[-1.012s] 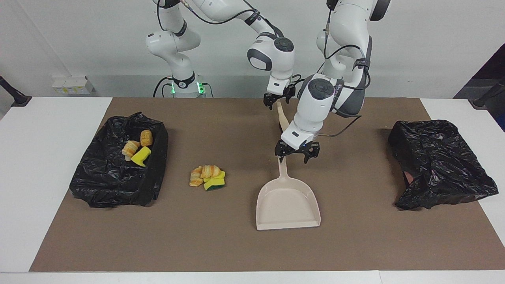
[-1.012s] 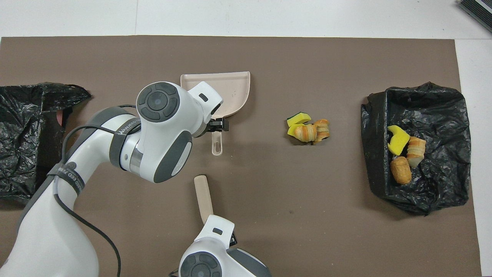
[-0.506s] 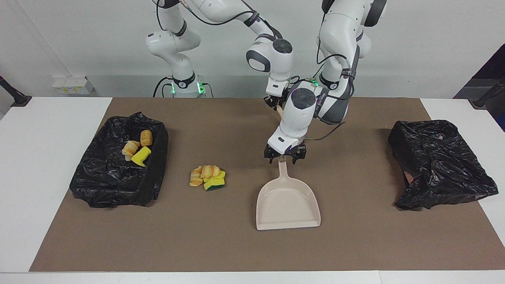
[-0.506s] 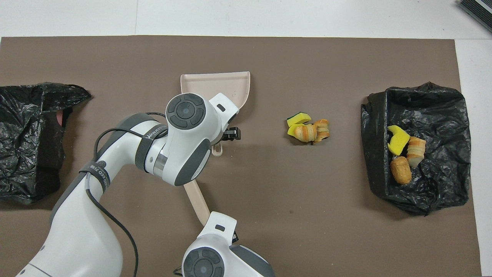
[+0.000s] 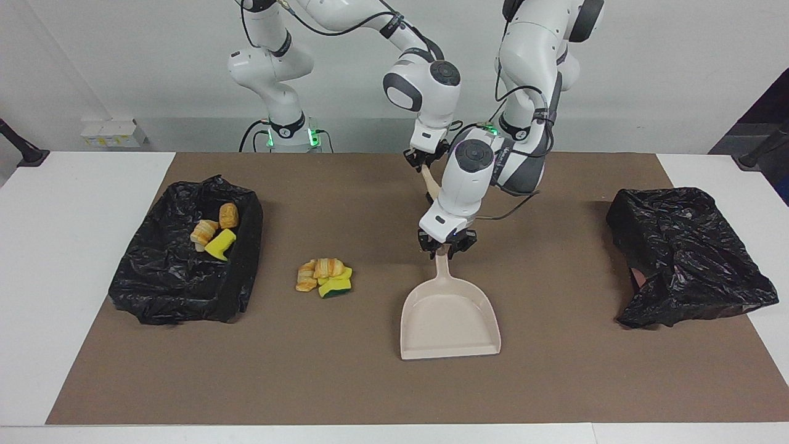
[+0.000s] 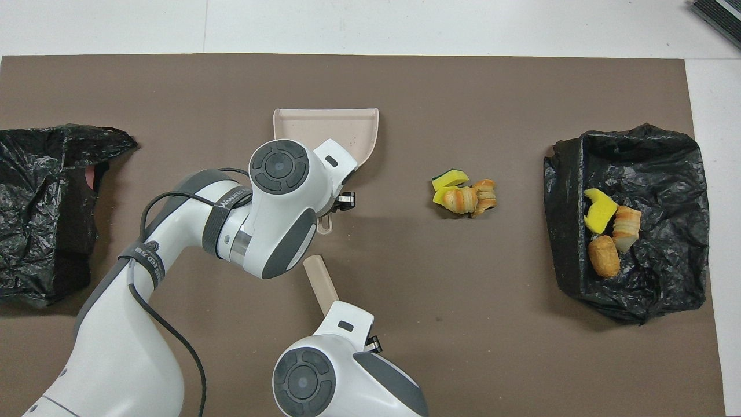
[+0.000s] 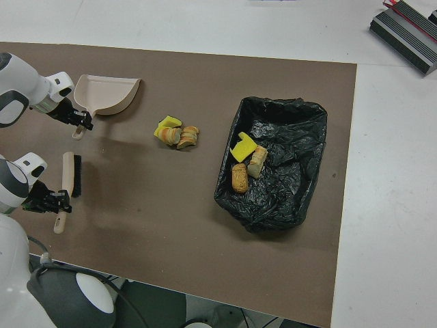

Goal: Sweep and dump trash in bin
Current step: 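Grasp the brush with the right gripper and sweep toward the dustpan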

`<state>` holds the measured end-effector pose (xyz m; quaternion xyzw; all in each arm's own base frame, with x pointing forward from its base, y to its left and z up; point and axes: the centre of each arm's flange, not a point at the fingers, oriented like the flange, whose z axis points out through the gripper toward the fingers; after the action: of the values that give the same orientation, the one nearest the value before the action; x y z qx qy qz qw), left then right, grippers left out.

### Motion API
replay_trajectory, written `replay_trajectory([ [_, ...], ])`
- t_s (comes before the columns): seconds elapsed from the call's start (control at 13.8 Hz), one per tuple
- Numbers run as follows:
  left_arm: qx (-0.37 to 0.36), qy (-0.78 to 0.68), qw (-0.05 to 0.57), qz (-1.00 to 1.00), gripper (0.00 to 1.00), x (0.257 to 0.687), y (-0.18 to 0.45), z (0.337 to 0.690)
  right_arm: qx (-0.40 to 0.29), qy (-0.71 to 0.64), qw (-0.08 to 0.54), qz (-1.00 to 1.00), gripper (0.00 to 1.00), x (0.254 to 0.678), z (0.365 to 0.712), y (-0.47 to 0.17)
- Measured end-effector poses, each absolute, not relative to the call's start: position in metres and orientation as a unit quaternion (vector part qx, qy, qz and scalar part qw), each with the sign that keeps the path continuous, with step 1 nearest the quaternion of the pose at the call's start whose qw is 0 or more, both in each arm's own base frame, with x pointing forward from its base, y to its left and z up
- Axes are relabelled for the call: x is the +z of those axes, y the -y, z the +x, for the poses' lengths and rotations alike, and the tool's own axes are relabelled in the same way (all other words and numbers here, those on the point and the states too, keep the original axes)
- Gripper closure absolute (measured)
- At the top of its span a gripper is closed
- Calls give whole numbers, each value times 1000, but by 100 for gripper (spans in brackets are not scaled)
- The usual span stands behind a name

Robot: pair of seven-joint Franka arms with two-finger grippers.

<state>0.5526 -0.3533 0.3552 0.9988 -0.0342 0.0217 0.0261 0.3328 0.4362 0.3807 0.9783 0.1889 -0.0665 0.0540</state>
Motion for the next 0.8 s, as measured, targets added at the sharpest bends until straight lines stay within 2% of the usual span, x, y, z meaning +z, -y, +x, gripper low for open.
replay_trajectory([
  [0.22, 46, 64, 0, 997, 69, 364, 341, 562, -82, -207, 102, 970, 73, 427, 353, -380],
  [0.43, 59, 115, -6, 992, 69, 388, 308, 580, -93, -196, 111, 970, 73, 468, 385, -307],
  [0.58, 53, 163, -15, 985, 69, 403, 283, 586, -89, -157, 98, 979, 73, 466, 417, -264],
  [0.8, 25, 237, -30, 971, 69, 423, 251, 588, -54, -98, 91, 989, 73, 440, 480, -194],
])
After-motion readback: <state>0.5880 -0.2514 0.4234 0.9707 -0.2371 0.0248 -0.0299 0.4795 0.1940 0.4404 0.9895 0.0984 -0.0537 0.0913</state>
